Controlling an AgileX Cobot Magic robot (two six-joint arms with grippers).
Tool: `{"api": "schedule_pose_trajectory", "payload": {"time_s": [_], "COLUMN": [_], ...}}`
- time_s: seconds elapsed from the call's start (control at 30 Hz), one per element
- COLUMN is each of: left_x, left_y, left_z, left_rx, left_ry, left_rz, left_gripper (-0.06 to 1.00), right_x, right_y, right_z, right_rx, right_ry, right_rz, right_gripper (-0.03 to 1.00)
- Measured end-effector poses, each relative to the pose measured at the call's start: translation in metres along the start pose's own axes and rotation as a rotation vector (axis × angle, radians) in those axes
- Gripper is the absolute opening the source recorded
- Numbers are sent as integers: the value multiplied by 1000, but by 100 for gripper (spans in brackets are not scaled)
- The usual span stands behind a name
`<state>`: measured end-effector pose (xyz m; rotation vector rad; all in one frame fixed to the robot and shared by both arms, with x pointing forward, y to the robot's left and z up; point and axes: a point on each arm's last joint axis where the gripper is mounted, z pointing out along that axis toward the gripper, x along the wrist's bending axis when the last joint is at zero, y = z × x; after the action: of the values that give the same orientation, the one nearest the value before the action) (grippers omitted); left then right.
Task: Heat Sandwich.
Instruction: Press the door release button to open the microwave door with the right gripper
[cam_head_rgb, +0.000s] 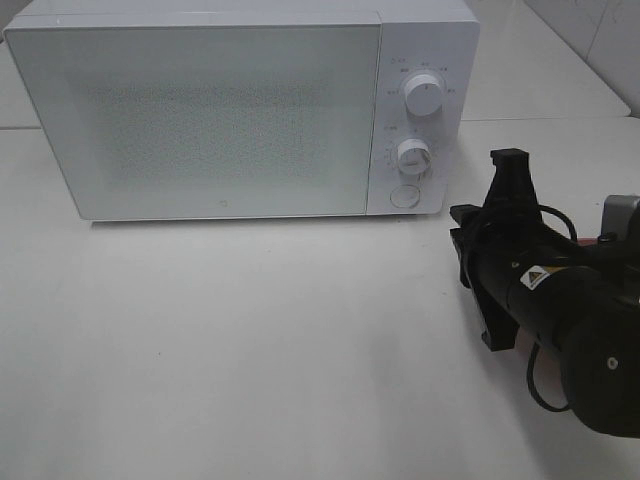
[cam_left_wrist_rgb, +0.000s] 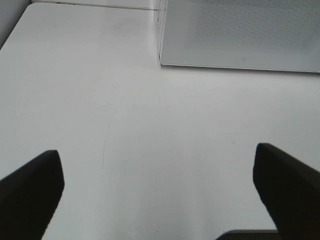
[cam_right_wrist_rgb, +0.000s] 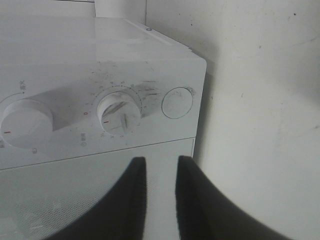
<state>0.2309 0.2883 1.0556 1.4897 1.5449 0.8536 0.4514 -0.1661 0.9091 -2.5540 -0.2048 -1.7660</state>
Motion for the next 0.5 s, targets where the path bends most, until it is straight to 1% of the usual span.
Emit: {"api": "schedule_pose_trajectory", "payload": {"time_s": [0.03, 0.07, 0.17, 0.3, 0.33, 0.5], "left_x": [0, 0, 0, 0, 0, 0], "left_y": [0, 0, 0, 0, 0, 0], "left_z": [0, 0, 0, 0, 0, 0], "left_rx": [0, 0, 0, 0, 0, 0], "left_ry": [0, 0, 0, 0, 0, 0], "left_rz": [0, 0, 0, 0, 0, 0], "left_gripper": [97, 97, 97, 97, 97, 97], "right_x": [0, 0, -1, -2, -4, -6], "right_y": [0, 0, 0, -1, -2, -4], "right_z": [0, 0, 0, 0, 0, 0], "right_rx": [1, 1, 5, 11, 27, 39], "right_ry": [-4, -4, -15, -25, -42, -66], "right_rz": [10, 10, 12, 12, 8, 15], "right_gripper": [16, 16, 2, 1, 1, 1]}}
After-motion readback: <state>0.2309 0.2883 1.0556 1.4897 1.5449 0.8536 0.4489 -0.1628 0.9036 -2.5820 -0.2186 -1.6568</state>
